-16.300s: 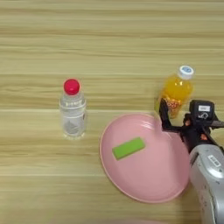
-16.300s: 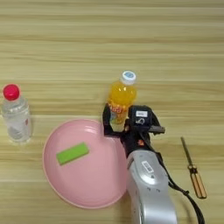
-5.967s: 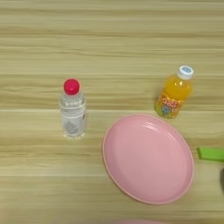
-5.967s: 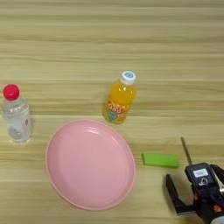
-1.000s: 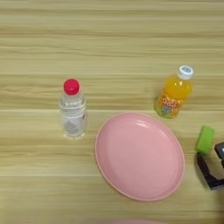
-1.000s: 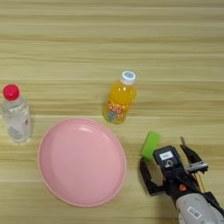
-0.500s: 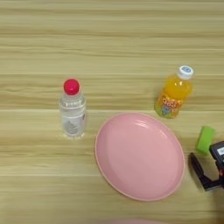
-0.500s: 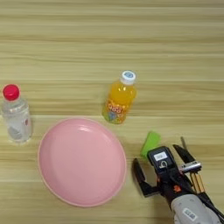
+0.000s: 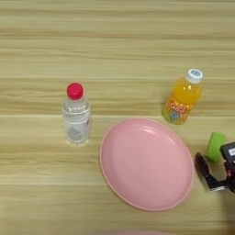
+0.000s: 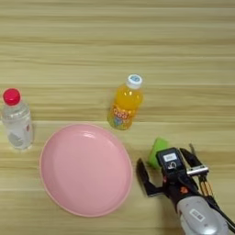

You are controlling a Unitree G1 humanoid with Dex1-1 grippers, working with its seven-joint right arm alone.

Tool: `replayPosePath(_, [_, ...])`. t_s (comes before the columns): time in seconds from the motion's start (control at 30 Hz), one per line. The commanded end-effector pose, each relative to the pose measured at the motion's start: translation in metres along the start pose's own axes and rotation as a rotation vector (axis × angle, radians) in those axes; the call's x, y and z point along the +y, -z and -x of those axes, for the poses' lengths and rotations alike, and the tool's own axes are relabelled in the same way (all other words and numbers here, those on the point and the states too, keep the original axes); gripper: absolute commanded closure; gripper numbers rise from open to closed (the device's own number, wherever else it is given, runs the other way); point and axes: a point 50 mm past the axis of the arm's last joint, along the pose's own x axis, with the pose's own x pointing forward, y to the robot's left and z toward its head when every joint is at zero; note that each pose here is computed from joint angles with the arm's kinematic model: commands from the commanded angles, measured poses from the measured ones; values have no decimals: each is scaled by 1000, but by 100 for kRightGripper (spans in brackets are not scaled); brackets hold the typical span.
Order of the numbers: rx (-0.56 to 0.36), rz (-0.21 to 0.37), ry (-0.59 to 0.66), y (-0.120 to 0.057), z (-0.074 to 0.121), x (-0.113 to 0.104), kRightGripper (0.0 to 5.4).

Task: Move the objects on the table

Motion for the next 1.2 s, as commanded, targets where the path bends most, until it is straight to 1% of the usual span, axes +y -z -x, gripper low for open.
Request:
replayPosePath(0.03, [28,-87,29,5,-1,-8,3])
replayPosePath(0.07, [35,-122,22,7,-2,-8,3])
replayPosePath(0.1, [42,-176,8,9,-2,-7,3])
replayPosePath(0.13, [47,-197,12,10,-2,-7,3])
replayPosePath(0.27, [69,-241,18,14,-2,-11,3])
replayPosePath(0.3, [75,-261,8,15,-2,-10,3])
replayPosePath(0.37, [80,-272,-2,16,-2,-8,3])
replayPosePath(0.4, [83,-294,-15,16,-2,-7,3])
replayPosePath(0.57, [96,-302,-36,17,-3,-2,3])
replayPosePath(0.77, [125,-349,-60,20,-4,1,3])
replayPosePath(1.03, [171,-363,-67,26,-6,2,3])
replayPosePath(1.07, [177,-365,-69,27,-6,2,23])
replayPosePath(1.13, [189,-380,-75,28,-6,3,42])
replayPosePath(1.2, [192,-425,-81,28,-5,5,64])
